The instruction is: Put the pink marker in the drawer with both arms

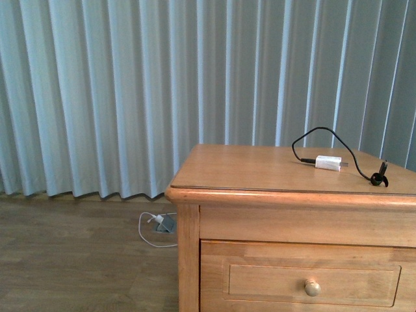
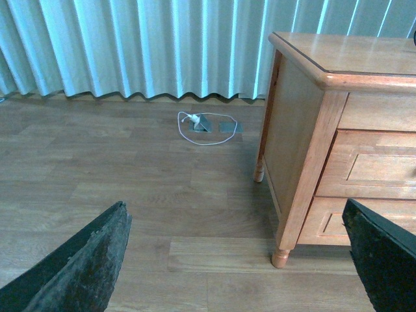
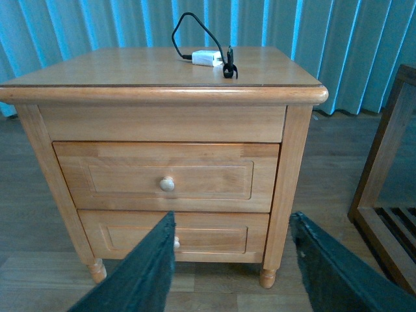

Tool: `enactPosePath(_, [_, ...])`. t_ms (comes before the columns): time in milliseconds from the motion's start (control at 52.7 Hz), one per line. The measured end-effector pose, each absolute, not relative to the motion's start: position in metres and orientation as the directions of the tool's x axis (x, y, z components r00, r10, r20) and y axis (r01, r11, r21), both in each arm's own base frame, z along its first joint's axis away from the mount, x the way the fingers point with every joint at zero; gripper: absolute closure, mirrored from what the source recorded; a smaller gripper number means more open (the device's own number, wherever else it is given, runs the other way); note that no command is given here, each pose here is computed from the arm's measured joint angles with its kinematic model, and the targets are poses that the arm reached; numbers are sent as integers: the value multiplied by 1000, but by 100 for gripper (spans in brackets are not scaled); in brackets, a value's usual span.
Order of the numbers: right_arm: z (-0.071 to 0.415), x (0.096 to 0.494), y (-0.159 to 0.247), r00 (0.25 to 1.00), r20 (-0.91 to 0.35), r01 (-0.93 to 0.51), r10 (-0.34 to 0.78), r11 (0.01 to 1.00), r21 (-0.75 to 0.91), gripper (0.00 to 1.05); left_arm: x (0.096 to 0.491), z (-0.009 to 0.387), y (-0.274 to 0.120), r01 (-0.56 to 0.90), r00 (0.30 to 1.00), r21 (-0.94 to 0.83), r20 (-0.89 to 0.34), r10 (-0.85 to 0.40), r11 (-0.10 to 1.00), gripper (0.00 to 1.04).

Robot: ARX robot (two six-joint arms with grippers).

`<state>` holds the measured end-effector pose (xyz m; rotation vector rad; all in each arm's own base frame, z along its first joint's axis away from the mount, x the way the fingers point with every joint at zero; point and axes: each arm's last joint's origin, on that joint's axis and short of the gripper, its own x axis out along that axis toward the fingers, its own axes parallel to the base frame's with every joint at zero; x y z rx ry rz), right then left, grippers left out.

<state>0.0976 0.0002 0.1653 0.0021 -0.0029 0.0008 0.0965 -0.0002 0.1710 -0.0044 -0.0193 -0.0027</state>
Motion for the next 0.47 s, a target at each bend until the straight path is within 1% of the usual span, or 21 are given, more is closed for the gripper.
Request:
enactPosePath(76, [165,98,0,1000,3,-1,1,1000,2,28,97,171,0,3,1000,-4,19,-3,1000,6])
enactPosePath(114, [165,98,0,1000,3,-1,1,1000,2,22,97,171,0,3,1000,-4,19,-3,1000,6])
enactPosePath(190, [165,98,0,1000,3,0,0,1000,3,7,97,171,0,3,1000,-4,19,-3,1000,6])
enactPosePath(209, [165,98,0,1000,3,-1,1,1000,3,6,97,171,0,3,1000,-4,19,-3,1000,6])
enactPosePath(266, [165,98,0,1000,3,0,0,1000,2,9,97,171,0,3,1000,-4,19,-3,1000,6])
enactPosePath(475, [165,98,0,1000,3,0,0,1000,2,8,97,171,0,3,1000,-4,19,-3,1000,6])
